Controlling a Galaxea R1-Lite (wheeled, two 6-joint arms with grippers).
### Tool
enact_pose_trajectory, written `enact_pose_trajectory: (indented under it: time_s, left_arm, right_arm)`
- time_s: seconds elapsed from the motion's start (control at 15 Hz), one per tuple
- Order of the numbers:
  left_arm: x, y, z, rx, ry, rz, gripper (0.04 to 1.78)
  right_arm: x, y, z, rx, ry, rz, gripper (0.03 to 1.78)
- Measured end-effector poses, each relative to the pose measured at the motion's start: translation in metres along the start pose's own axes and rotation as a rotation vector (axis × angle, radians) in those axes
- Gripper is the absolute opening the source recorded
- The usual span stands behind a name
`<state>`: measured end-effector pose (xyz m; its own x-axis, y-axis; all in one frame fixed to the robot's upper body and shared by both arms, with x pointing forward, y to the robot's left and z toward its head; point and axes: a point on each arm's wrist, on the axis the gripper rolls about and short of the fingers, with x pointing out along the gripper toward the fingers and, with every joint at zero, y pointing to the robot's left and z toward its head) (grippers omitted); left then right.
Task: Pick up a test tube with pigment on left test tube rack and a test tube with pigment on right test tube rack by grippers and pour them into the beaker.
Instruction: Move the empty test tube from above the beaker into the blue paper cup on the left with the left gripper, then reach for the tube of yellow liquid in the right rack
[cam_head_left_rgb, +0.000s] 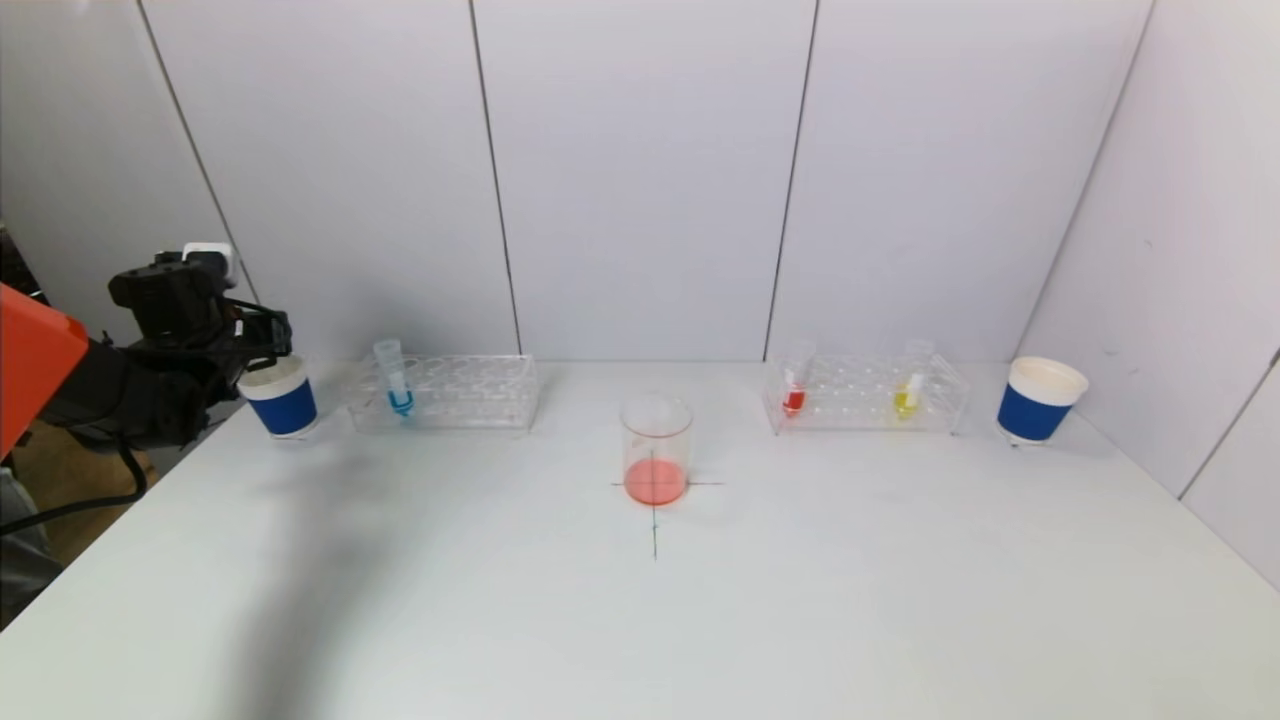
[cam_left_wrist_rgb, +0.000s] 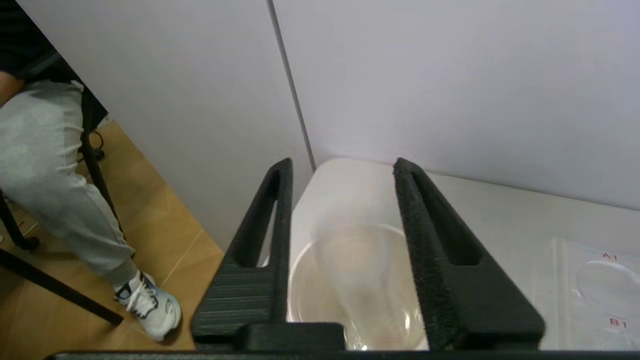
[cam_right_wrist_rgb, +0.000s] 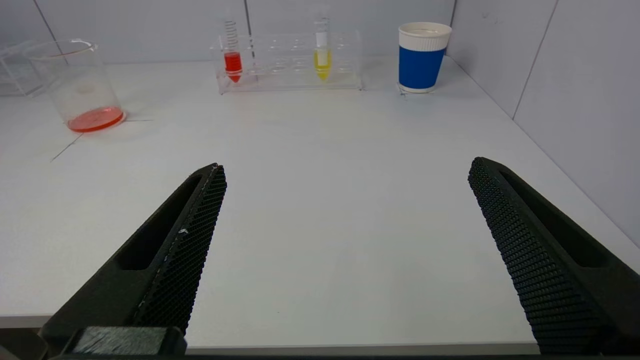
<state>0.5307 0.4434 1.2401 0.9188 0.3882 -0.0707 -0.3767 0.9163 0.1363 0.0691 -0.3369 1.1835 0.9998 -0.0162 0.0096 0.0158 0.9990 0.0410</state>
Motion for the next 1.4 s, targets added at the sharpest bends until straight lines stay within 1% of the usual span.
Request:
enact_pose_trajectory:
  time_s: [0.07, 0.13, 0.27, 0.4, 0.47, 0.6, 0.8, 0.93, 1.2, 1.4]
  left_arm:
    - [0.0, 0.0, -0.001, 0.001, 0.0, 0.0, 0.99]
    - [0.0, 0.0, -0.002, 0.0, 0.002, -0.001, 1.18]
    - [0.001, 0.0, -0.002, 0.0, 0.003, -0.001, 1.47]
    - [0.001, 0.0, -0.002, 0.001, 0.003, 0.0, 1.66]
    - [0.001, 0.0, -0.002, 0.002, 0.003, 0.0, 1.72]
    - [0.0, 0.0, -0.001, 0.001, 0.001, 0.0, 1.77]
    - [-0.006, 0.002, 0.008, 0.011, -0.013, 0.001, 1.76]
    - [-0.014, 0.002, 0.02, 0.02, -0.031, -0.002, 1.76]
    - [-0.044, -0.002, 0.054, 0.018, -0.069, -0.029, 1.76]
    - [-0.086, -0.012, 0.087, 0.02, -0.099, -0.08, 1.76]
  right_arm:
    - [0.0, 0.0, 0.0, 0.0, 0.0, 0.0, 1.76]
    - [0.0, 0.0, 0.0, 0.0, 0.0, 0.0, 1.76]
    - [0.0, 0.0, 0.0, 0.0, 0.0, 0.0, 1.76]
    - [0.0, 0.0, 0.0, 0.0, 0.0, 0.0, 1.76]
    - [0.0, 0.0, 0.0, 0.0, 0.0, 0.0, 1.76]
    - [0.0, 0.0, 0.0, 0.0, 0.0, 0.0, 1.76]
    - [0.0, 0.0, 0.0, 0.0, 0.0, 0.0, 1.76]
    - [0.0, 0.0, 0.0, 0.0, 0.0, 0.0, 1.76]
    - [0.0, 0.0, 0.0, 0.0, 0.0, 0.0, 1.76]
    - [0.0, 0.0, 0.0, 0.0, 0.0, 0.0, 1.76]
